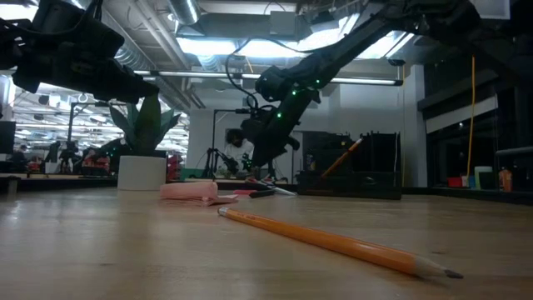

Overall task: Pick and place office supplies into organizer
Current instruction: Put the black scissors into the black desk organizer

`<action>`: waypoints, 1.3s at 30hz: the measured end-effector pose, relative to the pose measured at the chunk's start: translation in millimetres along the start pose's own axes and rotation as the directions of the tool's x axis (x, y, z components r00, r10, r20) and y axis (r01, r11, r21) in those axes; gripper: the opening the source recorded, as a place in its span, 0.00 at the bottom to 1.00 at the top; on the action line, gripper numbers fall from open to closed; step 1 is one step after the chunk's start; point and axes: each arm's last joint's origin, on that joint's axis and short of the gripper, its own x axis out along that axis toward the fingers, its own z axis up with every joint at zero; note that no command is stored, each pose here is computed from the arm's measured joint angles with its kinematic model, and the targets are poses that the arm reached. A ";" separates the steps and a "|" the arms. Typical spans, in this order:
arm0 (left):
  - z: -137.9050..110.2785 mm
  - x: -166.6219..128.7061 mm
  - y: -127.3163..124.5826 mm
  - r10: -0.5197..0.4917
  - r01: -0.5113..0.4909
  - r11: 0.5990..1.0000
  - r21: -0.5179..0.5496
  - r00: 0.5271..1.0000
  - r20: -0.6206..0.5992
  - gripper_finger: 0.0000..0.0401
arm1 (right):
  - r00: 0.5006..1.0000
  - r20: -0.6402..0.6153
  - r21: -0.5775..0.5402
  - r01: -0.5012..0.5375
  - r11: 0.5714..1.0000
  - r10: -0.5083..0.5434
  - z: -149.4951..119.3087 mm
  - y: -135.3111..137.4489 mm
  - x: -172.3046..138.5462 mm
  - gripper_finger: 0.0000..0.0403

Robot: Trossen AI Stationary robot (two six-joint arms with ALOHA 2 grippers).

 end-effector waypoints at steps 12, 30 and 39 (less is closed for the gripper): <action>0.0 0.0 0.0 0.000 0.000 1.000 0.000 1.000 0.000 0.01 | 0.999 -0.021 0.035 0.050 0.998 -0.050 38.0 -12.7 -39.9 0.29; 0.0 0.0 -0.1 -0.001 0.001 1.000 -0.008 1.000 0.000 0.01 | 0.993 -0.061 0.029 0.103 0.994 -0.101 34.7 -37.3 -38.6 0.29; 0.0 0.0 0.0 0.000 0.000 1.000 -0.008 1.000 0.000 0.01 | 0.991 -0.091 -0.005 0.099 0.995 -0.099 31.6 -35.5 -38.7 0.29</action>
